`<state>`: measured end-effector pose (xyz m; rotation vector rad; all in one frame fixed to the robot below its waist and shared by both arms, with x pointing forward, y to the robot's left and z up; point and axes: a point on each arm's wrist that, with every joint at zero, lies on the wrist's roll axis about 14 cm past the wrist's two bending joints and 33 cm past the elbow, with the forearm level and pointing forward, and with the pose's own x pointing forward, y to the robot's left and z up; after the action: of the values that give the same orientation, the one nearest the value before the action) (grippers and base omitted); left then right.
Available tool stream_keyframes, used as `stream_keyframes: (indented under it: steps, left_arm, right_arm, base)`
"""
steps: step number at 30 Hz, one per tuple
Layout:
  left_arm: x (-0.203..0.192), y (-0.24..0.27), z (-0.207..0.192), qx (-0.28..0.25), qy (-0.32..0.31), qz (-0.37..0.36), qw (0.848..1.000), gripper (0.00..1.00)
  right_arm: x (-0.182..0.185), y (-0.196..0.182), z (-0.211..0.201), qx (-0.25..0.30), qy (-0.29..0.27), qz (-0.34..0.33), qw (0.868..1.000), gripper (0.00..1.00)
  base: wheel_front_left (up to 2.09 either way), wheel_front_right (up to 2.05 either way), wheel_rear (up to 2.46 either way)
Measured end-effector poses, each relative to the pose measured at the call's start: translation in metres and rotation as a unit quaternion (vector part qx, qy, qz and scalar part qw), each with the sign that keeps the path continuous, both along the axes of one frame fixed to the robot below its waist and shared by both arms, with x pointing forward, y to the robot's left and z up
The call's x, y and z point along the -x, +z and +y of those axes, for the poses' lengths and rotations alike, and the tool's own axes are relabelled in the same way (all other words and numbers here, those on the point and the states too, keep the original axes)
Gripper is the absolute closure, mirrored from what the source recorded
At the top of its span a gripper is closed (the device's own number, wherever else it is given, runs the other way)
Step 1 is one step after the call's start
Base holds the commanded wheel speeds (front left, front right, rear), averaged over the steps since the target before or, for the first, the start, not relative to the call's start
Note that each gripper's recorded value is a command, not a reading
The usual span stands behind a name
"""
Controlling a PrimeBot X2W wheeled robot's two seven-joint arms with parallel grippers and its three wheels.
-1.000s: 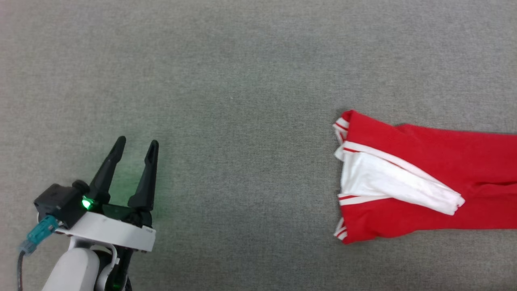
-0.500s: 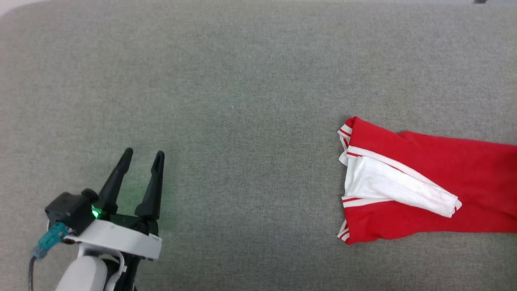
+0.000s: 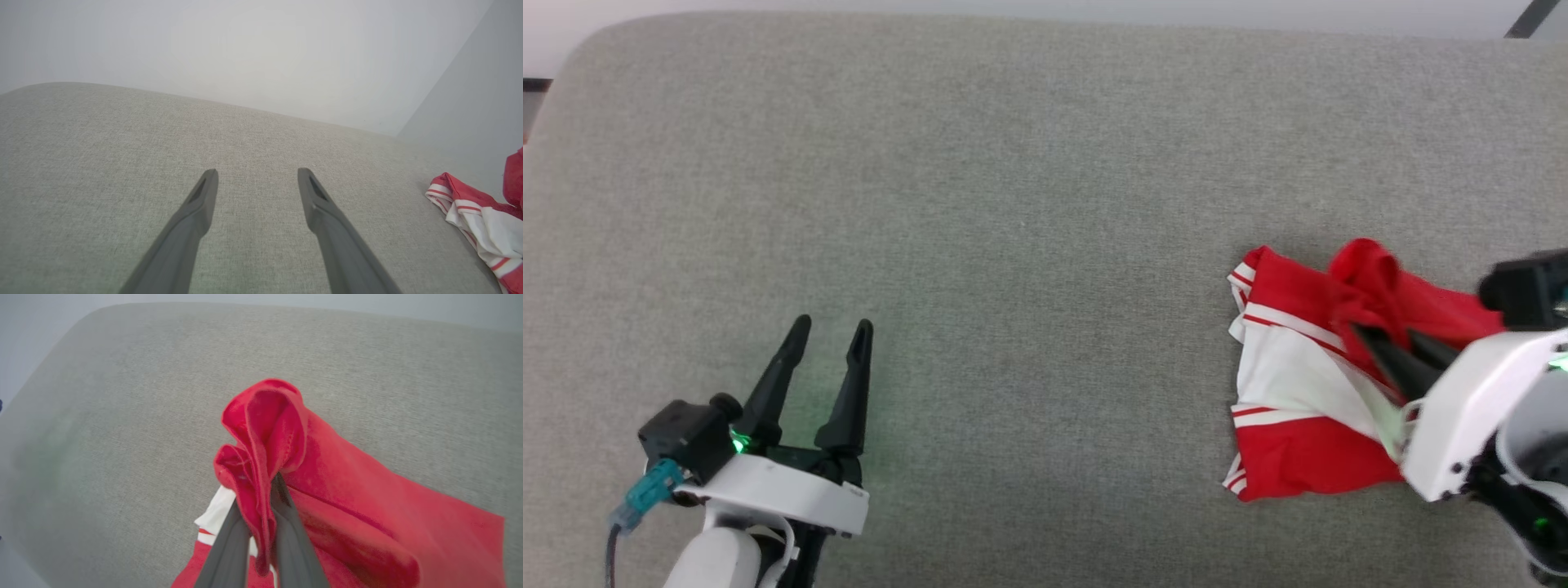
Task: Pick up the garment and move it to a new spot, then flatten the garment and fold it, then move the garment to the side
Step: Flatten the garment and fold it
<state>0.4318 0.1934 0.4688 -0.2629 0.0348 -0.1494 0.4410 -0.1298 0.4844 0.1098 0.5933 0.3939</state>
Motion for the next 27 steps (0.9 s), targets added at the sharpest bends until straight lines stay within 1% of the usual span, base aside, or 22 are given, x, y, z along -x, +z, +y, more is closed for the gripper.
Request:
stream_keyframes:
  steps: [3,7,15,19,20,21,22,23,24,27]
  left_arm:
    - [0.002,-0.001,0.003,0.002,0.006,0.002,1.000,0.00]
    - [0.004,-0.001,0.007,0.004,0.014,0.003,1.000,0.00]
    - [0.004,-0.005,0.011,0.009,0.023,0.009,1.000,0.00]
    - [0.003,-0.007,0.010,0.010,0.024,0.012,1.000,0.00]
    - [0.003,-0.007,0.010,0.010,0.024,0.012,1.000,0.00]
    - [0.003,-0.007,0.010,0.011,0.024,0.012,1.000,0.00]
    - [0.003,-0.007,0.010,0.011,0.024,0.011,1.000,0.00]
    - [0.003,-0.006,0.011,0.012,0.025,0.010,1.000,0.00]
    - [0.003,-0.005,0.011,0.013,0.025,0.009,1.000,0.00]
    - [0.004,-0.003,0.010,0.014,0.024,0.008,1.000,0.00]
  right_arm:
    - [0.000,0.000,0.023,-0.013,0.027,-0.002,1.000,1.00]
    - [0.003,-0.012,0.043,-0.022,0.049,0.013,0.998,1.00]
    - [0.002,-0.052,0.047,-0.013,0.047,0.042,0.998,1.00]
    - [0.001,-0.065,0.051,-0.017,0.048,0.048,0.998,1.00]
    - [0.000,-0.065,0.052,-0.018,0.047,0.047,0.998,0.98]
    - [-0.001,-0.065,0.053,-0.018,0.048,0.045,0.998,0.80]
    - [-0.001,-0.065,0.054,-0.018,0.050,0.043,0.998,0.55]
    - [-0.001,-0.065,0.055,-0.018,0.052,0.042,0.998,0.23]
    - [0.000,-0.064,0.056,-0.021,0.052,0.039,0.998,0.00]
    - [-0.003,-0.052,0.058,-0.034,0.050,0.022,0.998,0.00]
  base:
    - [0.00,0.00,0.00]
    - [0.00,0.00,0.00]
    - [0.00,0.00,0.00]
    - [0.00,0.00,0.00]
    - [0.00,0.00,0.00]
    - [0.00,0.00,0.00]
    - [0.00,0.00,0.00]
    - [0.00,0.00,0.00]
    - [0.00,0.00,0.00]
    - [0.00,0.00,0.00]
